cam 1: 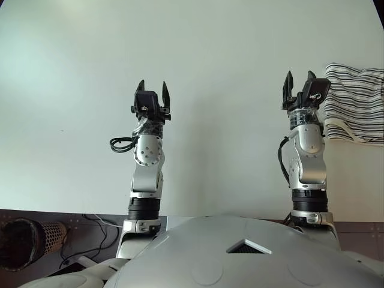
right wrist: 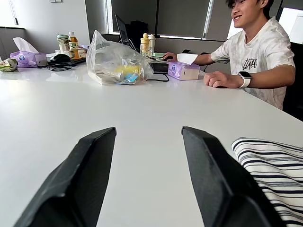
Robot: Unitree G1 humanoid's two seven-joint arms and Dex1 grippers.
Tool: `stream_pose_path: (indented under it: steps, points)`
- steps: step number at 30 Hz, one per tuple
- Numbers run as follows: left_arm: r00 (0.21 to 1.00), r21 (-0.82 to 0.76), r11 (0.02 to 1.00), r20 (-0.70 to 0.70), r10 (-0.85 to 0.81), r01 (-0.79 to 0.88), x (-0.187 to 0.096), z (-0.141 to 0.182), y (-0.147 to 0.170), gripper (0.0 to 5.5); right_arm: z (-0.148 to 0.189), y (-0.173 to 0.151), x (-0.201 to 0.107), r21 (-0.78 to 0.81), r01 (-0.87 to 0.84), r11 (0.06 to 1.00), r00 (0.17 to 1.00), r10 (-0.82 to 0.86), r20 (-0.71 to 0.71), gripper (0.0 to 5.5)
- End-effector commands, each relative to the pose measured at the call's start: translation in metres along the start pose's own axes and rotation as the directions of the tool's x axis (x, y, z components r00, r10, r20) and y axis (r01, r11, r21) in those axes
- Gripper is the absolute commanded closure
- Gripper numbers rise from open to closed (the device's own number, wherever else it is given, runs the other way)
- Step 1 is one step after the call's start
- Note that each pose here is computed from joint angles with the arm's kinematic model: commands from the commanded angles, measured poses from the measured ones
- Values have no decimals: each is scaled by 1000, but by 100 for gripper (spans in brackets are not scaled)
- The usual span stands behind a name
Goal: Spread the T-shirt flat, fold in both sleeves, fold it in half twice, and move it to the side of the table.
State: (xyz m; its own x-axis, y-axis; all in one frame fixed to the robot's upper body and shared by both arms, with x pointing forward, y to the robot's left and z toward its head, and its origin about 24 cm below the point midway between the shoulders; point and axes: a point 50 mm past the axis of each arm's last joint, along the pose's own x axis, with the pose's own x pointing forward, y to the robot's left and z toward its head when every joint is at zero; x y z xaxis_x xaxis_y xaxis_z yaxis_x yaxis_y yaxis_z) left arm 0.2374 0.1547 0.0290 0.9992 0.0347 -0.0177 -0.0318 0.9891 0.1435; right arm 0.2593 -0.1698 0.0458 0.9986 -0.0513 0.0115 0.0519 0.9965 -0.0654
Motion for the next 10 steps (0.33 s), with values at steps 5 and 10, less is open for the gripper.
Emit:
stream_pose_path:
  steps: [5,10]
  points:
    - [1000,18,1000,14,17,-17,6,2,0,274,1,-3,10,-15,-29,999,1000,29,-9,295]
    - [1000,16,1000,12,7,-7,7,1,-4,274,-3,-4,11,-22,-32,999,999,32,-19,295]
